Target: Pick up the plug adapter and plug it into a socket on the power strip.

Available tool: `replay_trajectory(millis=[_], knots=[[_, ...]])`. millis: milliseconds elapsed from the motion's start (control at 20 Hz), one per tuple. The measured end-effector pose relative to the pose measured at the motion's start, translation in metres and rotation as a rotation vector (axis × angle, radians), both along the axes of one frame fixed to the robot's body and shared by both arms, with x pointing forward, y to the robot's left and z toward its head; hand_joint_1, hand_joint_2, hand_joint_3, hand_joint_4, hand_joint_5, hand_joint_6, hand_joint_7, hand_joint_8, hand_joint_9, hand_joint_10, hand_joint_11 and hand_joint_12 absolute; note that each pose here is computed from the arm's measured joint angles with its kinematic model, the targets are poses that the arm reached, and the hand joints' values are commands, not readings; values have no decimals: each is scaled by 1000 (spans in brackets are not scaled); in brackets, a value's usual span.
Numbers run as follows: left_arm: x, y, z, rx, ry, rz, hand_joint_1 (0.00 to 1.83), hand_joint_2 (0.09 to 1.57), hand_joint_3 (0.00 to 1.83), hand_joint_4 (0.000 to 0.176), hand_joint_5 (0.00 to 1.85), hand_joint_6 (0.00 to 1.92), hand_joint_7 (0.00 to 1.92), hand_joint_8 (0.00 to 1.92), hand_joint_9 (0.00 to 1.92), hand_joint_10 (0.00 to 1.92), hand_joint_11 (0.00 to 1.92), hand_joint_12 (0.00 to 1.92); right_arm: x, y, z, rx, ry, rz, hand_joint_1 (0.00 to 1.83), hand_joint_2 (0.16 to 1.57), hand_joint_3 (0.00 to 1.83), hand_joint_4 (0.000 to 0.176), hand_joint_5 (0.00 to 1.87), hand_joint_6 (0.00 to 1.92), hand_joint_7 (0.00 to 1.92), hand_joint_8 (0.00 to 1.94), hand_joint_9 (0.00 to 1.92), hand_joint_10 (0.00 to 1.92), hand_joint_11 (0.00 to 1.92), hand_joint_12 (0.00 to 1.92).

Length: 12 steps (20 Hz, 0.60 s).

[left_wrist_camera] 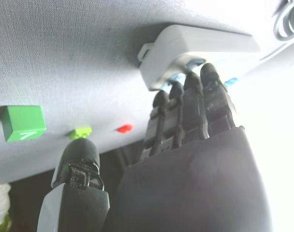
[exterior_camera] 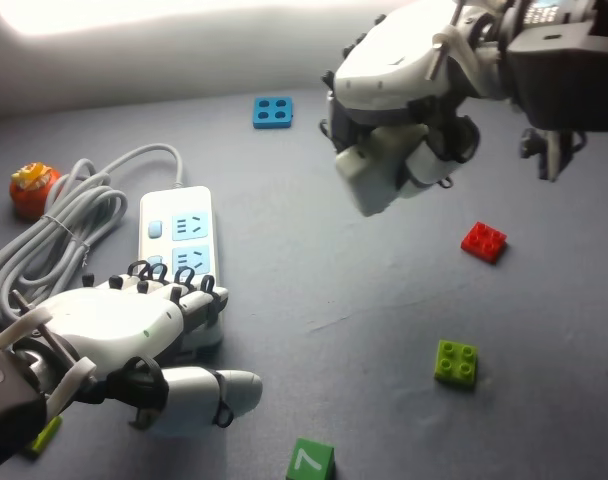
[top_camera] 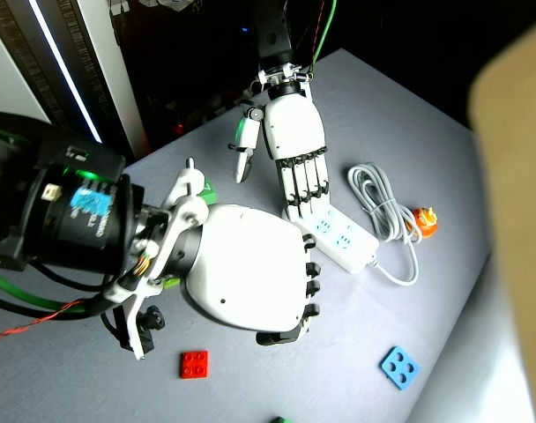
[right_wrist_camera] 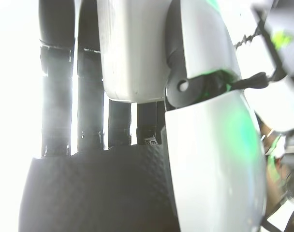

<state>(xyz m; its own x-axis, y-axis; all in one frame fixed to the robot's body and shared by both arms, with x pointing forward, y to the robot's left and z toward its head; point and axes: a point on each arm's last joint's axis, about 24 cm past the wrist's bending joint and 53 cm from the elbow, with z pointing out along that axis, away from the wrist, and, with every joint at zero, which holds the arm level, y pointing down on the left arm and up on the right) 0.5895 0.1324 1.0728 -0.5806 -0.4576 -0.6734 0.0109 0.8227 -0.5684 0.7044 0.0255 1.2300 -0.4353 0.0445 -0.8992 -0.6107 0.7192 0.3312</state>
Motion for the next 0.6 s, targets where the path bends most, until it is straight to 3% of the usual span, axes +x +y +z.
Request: replay_trajectory(millis=[150, 300, 400, 600], knots=[[0, 0, -1, -12, 7, 8, 0, 1237, 2, 0, 136, 7, 128, 4, 94, 3, 0, 141, 15, -4, 7, 43, 23, -112, 1388, 1071, 0, 0, 916, 967, 1099, 773, 1088, 917, 966, 779], [0, 1, 0, -20, 9, 16, 0, 1235, 0, 0, 134, 5, 129, 4, 95, 5, 8, 113, 35, -20, 18, 191, 81, -275, 1385, 1081, 0, 0, 874, 1009, 1089, 788, 1075, 945, 966, 785], [0, 2, -1, -19, 10, 19, 0, 1236, 1, 0, 139, 2, 147, 2, 111, 1, 0, 170, 45, -25, 29, 264, 67, -360, 1386, 1081, 0, 0, 869, 1012, 1087, 788, 1080, 945, 970, 787], [0, 2, -1, -19, 10, 18, 0, 1236, 0, 0, 149, 0, 144, 2, 115, 2, 0, 195, 42, 1, 34, 260, 29, -378, 1389, 1068, 0, 0, 916, 965, 1111, 751, 1094, 907, 977, 778]])
